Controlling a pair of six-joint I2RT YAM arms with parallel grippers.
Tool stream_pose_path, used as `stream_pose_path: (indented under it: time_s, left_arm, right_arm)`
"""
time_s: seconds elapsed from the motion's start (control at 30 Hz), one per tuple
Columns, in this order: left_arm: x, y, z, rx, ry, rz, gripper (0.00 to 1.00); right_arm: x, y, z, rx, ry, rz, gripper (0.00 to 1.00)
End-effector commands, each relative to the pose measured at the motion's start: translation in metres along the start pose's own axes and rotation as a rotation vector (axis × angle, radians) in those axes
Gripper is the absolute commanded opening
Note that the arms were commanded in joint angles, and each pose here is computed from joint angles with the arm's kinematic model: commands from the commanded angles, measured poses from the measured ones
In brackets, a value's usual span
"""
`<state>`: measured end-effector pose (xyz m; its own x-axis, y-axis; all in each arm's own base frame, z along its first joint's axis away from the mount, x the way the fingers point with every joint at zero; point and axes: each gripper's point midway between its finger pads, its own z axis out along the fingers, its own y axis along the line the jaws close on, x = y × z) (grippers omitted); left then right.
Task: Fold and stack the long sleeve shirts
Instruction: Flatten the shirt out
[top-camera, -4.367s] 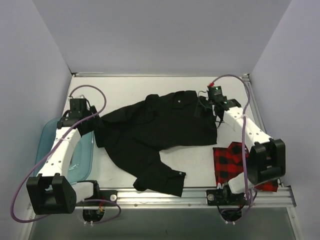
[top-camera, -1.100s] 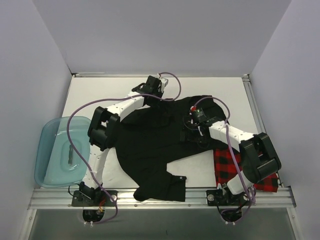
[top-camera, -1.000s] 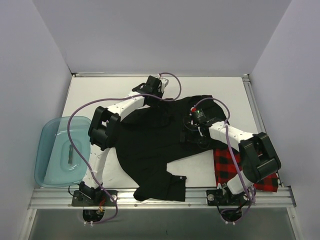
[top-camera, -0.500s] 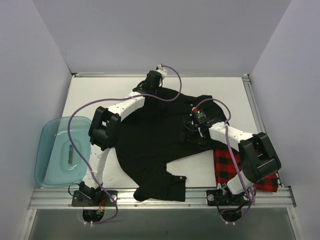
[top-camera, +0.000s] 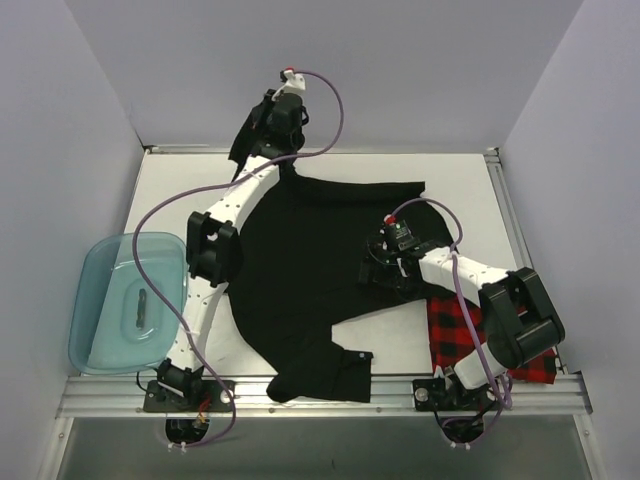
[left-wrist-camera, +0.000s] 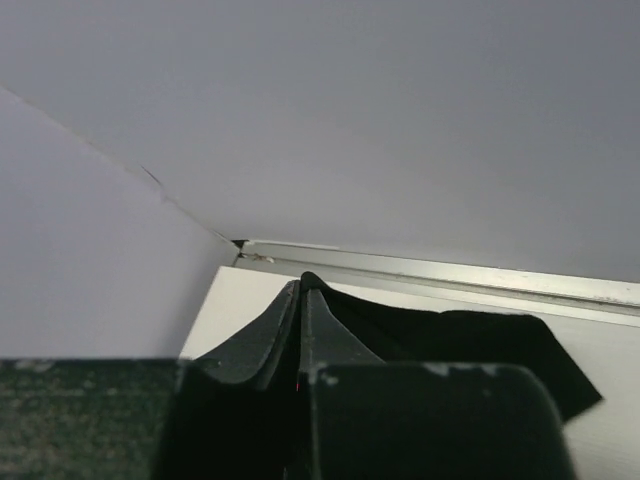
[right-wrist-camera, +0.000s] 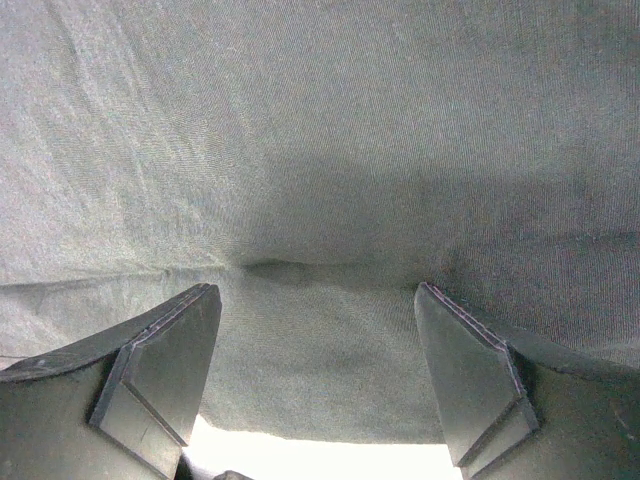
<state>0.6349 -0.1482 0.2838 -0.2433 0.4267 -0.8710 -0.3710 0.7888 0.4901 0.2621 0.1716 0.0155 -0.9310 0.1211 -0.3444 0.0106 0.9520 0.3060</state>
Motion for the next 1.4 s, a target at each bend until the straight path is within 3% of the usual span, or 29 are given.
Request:
stream_pose_path:
  time_s: [0.0, 0.07, 0.23, 0.3, 0.43, 0.7, 0.73, 0.8, 0.83, 0.93, 0.97, 1.03, 1.07, 1.2, 1.37]
  left_arm:
    - [-0.009, 0.022, 0.001, 0.069, 0.041, -0.162, 0.12]
    - [0.010, 0.020, 0.006, 0.100, 0.079, -0.216, 0.15]
    - [0.023, 0.021, 0.009, 0.186, 0.137, -0.309, 0.65]
    - [0.014, 0.025, 0.002, 0.223, 0.135, -0.351, 0.72]
    - [0.001, 0.033, -0.023, 0.319, 0.165, -0.413, 0.97]
    - [0.004, 0.061, -0.091, 0.446, 0.296, -0.511, 0.98]
    - [0.034, 0.049, -0.105, 0.462, 0.369, -0.492, 0.98]
    - [0.038, 0.056, -0.134, 0.512, 0.393, -0.531, 0.97]
    - [0.075, 0.043, -0.150, 0.531, 0.483, -0.515, 0.97]
    - [0.101, 0.040, -0.194, 0.591, 0.564, -0.556, 0.97]
    - [0.138, 0.030, -0.216, 0.615, 0.644, -0.518, 0.98]
    - [0.153, 0.032, -0.236, 0.628, 0.670, -0.546, 0.97]
    - [0.186, 0.029, -0.250, 0.627, 0.736, -0.509, 0.97]
    - [0.231, 0.027, -0.276, 0.627, 0.835, -0.494, 0.97]
    - [0.262, 0.027, -0.274, 0.554, 0.883, -0.455, 0.97]
  right_arm:
    - [0.045, -0.012, 0.002, 0.035, 0.146, 0.015, 0.80]
    - [0.042, -0.010, 0.001, 0.033, 0.134, 0.007, 0.80]
    - [0.038, -0.006, -0.003, 0.020, 0.117, -0.014, 0.81]
    - [0.035, -0.003, -0.007, 0.014, 0.110, -0.032, 0.81]
    - [0.021, 0.001, -0.019, 0.013, 0.065, -0.082, 0.80]
    - [0.010, 0.001, -0.039, 0.031, 0.030, -0.159, 0.79]
    - [0.009, 0.001, -0.042, 0.030, 0.023, -0.163, 0.79]
    - [0.008, 0.000, -0.044, 0.034, 0.018, -0.168, 0.79]
    - [0.009, 0.000, -0.045, 0.035, 0.021, -0.169, 0.79]
    - [0.012, 0.001, -0.044, 0.027, 0.036, -0.167, 0.77]
    - [0.014, 0.001, -0.044, 0.025, 0.044, -0.168, 0.77]
    - [0.018, 0.000, -0.041, 0.034, 0.062, -0.175, 0.76]
    - [0.020, 0.000, -0.039, 0.038, 0.067, -0.180, 0.76]
    - [0.028, -0.001, -0.031, 0.072, 0.087, -0.206, 0.76]
    - [0.035, 0.005, -0.016, 0.105, 0.089, -0.234, 0.76]
